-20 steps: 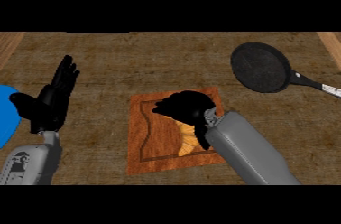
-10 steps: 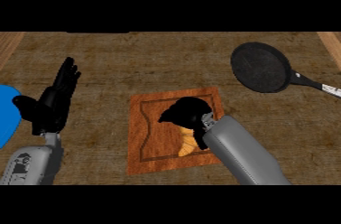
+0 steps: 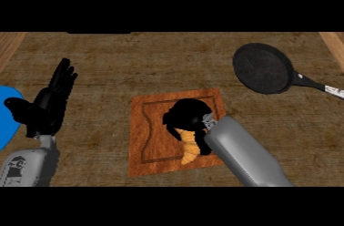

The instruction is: Pick the croissant from the cutting board and place it in the pan

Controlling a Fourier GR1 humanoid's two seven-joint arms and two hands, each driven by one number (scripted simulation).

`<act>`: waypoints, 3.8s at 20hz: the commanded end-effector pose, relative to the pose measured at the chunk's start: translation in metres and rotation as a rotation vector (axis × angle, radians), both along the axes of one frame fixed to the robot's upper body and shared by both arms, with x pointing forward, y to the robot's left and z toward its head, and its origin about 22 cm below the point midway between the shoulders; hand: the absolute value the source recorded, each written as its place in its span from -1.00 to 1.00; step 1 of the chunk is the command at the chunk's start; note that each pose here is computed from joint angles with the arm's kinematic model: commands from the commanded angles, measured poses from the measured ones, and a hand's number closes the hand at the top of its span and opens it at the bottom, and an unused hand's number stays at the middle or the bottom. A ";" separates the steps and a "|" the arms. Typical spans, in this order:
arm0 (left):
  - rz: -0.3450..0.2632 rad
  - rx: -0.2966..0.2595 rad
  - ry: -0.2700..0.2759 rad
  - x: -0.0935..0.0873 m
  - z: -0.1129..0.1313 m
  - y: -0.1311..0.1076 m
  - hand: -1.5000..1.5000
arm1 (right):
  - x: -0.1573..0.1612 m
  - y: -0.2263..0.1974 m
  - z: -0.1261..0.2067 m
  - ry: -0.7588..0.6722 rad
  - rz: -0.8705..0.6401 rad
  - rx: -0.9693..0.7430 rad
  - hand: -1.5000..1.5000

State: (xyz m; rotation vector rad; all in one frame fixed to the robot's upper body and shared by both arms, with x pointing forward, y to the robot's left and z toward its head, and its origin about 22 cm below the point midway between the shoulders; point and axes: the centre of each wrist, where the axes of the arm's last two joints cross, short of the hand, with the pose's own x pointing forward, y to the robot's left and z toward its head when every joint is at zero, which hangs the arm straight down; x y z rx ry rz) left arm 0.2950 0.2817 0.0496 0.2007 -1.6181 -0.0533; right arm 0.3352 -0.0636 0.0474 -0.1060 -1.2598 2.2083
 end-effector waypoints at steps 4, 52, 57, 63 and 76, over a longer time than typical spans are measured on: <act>0.019 0.001 0.004 -0.005 -0.001 0.000 0.00 | -0.003 -0.002 -0.002 -0.019 -0.174 0.077 1.00; -0.047 0.000 -0.025 0.003 0.007 -0.013 0.00 | 0.080 -0.278 0.026 -0.819 -1.511 0.603 1.00; -0.073 -0.004 -0.042 0.010 0.013 -0.021 0.00 | 0.086 -0.286 0.023 -0.787 -1.524 0.575 1.00; -0.072 0.002 -0.038 0.009 0.006 -0.030 0.00 | 0.081 -0.286 0.003 -0.307 -1.614 0.731 -1.00; -0.042 -0.010 -0.027 0.012 0.007 -0.018 0.00 | 0.074 -0.293 -0.007 -0.477 -1.554 1.176 -1.00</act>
